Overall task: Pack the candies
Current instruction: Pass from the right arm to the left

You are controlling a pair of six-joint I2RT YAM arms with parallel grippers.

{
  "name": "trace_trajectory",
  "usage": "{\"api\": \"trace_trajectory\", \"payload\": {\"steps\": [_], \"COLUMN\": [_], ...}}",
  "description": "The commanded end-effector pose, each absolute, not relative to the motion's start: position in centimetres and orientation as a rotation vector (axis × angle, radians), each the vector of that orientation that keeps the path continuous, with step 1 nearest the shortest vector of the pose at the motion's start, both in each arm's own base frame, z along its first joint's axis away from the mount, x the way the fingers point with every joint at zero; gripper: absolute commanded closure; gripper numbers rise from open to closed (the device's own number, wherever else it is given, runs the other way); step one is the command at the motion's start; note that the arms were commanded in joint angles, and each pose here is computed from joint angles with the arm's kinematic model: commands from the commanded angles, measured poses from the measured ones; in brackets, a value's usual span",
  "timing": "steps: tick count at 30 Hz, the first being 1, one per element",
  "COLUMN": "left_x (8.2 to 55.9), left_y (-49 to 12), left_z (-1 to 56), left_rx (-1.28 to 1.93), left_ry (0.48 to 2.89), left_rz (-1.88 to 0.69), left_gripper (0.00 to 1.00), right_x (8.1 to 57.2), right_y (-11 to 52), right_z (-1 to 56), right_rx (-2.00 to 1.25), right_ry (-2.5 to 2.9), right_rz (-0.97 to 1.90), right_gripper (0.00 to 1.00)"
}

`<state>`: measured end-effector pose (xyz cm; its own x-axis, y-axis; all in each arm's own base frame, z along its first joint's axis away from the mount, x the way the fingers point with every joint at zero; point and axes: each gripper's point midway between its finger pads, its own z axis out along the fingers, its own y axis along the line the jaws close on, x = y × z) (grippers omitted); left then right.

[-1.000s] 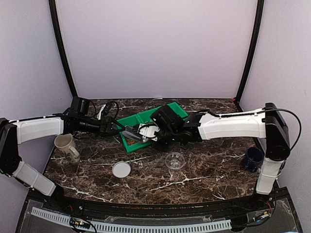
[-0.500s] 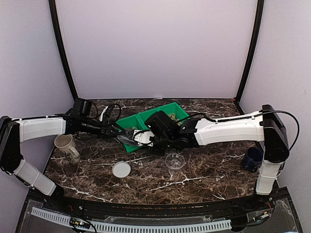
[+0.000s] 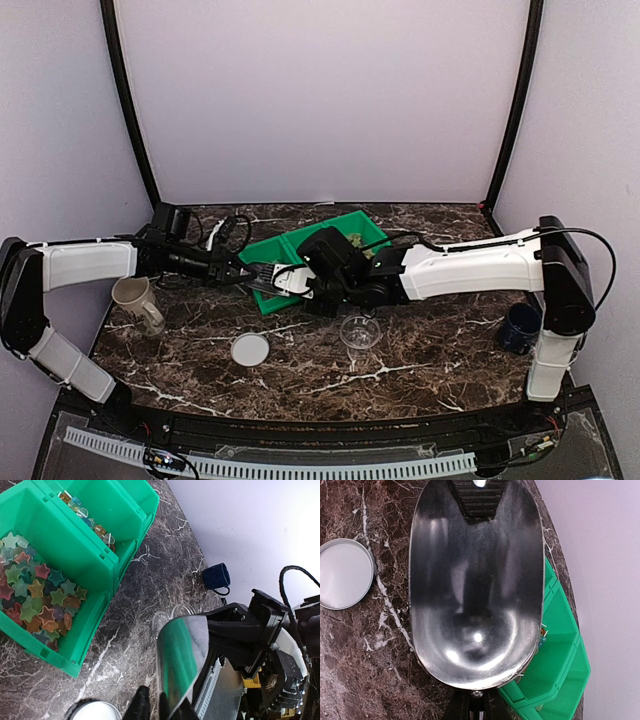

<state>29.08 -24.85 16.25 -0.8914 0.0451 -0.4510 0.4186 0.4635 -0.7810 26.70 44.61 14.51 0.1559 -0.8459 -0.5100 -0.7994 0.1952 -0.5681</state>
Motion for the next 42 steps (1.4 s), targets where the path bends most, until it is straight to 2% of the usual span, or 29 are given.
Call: {"api": "trace_trajectory", "payload": {"steps": [1,4,6,8,16,21,23,27,42], "left_x": [29.3,29.3,29.3,29.3,28.5,28.0,27.8,27.5,26.7], "left_y": [-25.2,-25.2,-25.2,-25.2,-25.8,-26.0,-26.1,-26.2,-26.6], "left_z": [16.9,16.8,16.8,17.0,18.8,19.8,20.1,20.7,21.3], "left_rx": [0.423,0.420,0.421,0.425,0.476,0.513,0.526,0.548,0.593], "left_ry": [2.322,2.326,2.325,2.320,2.237,2.193,2.180,2.154,2.114], "left_rz": [-1.412,-1.409,-1.406,-1.407,-1.502,-1.546,-1.565,-1.586,-1.629], "left_gripper": [0.90,1.00,1.00,1.00,1.00,1.00,1.00,1.00,1.00], "right_x": [26.8,26.6,26.5,26.5,24.5,23.0,22.6,23.0,24.2], "right_y": [46.0,45.8,45.6,45.4,44.2,43.5,43.1,42.7,43.0], "right_z": [16.2,16.3,16.6,17.3,20.6,20.6,21.6,21.8,21.5], "right_rx": [-1.543,-1.540,-1.531,-1.508,-1.447,-1.480,-1.479,-1.439,-1.361], "right_ry": [1.568,1.557,1.546,1.528,1.407,1.369,1.342,1.347,1.387], "right_rz": [-0.059,-0.058,-0.057,-0.047,0.074,0.161,0.185,0.186,0.234], "right_gripper": [1.00,1.00,0.99,0.94,0.65,0.45,0.41,0.41,0.65]}}
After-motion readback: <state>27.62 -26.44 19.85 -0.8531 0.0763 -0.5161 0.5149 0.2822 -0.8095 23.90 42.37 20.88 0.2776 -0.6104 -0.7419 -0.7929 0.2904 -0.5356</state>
